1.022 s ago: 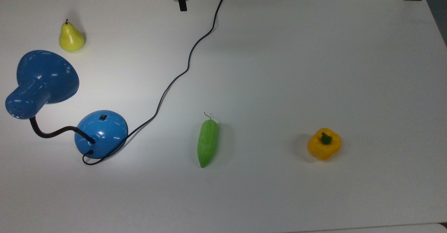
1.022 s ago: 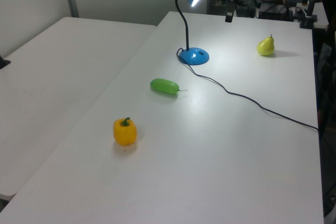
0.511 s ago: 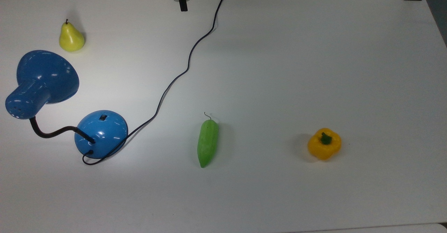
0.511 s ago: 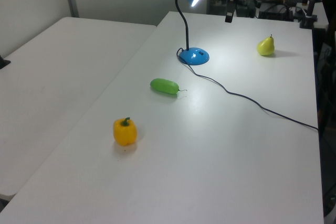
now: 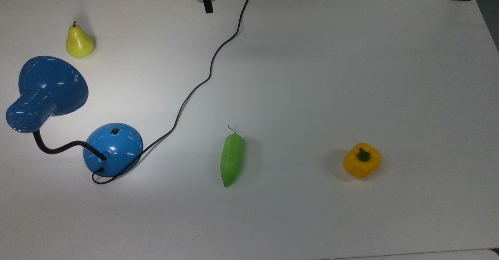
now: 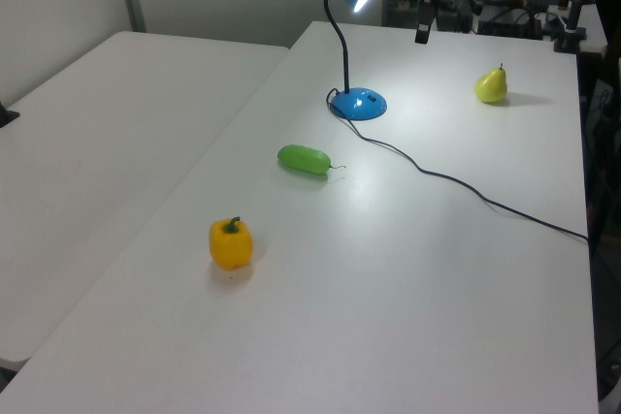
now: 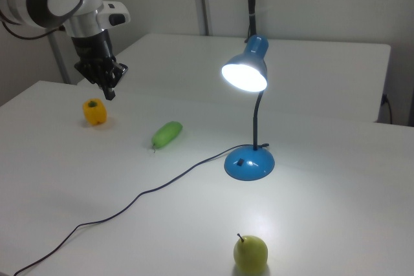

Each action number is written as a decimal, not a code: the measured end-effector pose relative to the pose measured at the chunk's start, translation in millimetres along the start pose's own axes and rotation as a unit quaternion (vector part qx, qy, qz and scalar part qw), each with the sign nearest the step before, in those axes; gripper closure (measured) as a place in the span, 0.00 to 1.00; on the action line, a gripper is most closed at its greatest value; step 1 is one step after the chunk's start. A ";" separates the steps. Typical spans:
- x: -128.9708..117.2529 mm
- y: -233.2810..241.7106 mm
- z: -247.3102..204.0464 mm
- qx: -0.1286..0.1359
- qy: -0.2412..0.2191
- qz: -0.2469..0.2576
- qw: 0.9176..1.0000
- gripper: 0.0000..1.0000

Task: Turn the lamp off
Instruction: 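Move the gripper toward the blue lamp base, then lower the gripper onto the switch on the lamp base, then press down on the lamp base switch with the gripper fingers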

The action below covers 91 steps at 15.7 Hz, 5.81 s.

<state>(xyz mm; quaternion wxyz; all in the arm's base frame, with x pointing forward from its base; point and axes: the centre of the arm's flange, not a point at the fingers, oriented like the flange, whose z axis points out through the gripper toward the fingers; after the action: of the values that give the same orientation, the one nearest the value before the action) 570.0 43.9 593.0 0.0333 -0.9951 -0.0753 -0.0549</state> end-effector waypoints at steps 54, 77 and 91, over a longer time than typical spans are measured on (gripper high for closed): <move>15.4 208.7 214.4 -0.110 0.255 0.142 0.950 0.99; 28.0 221.9 268.5 -0.119 0.275 0.139 0.944 0.99; 27.5 221.4 274.5 -0.118 0.272 0.138 0.945 0.99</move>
<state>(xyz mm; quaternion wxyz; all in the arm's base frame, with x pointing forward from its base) 659.7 -150.0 311.0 -0.0584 -0.9398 0.0819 -0.3265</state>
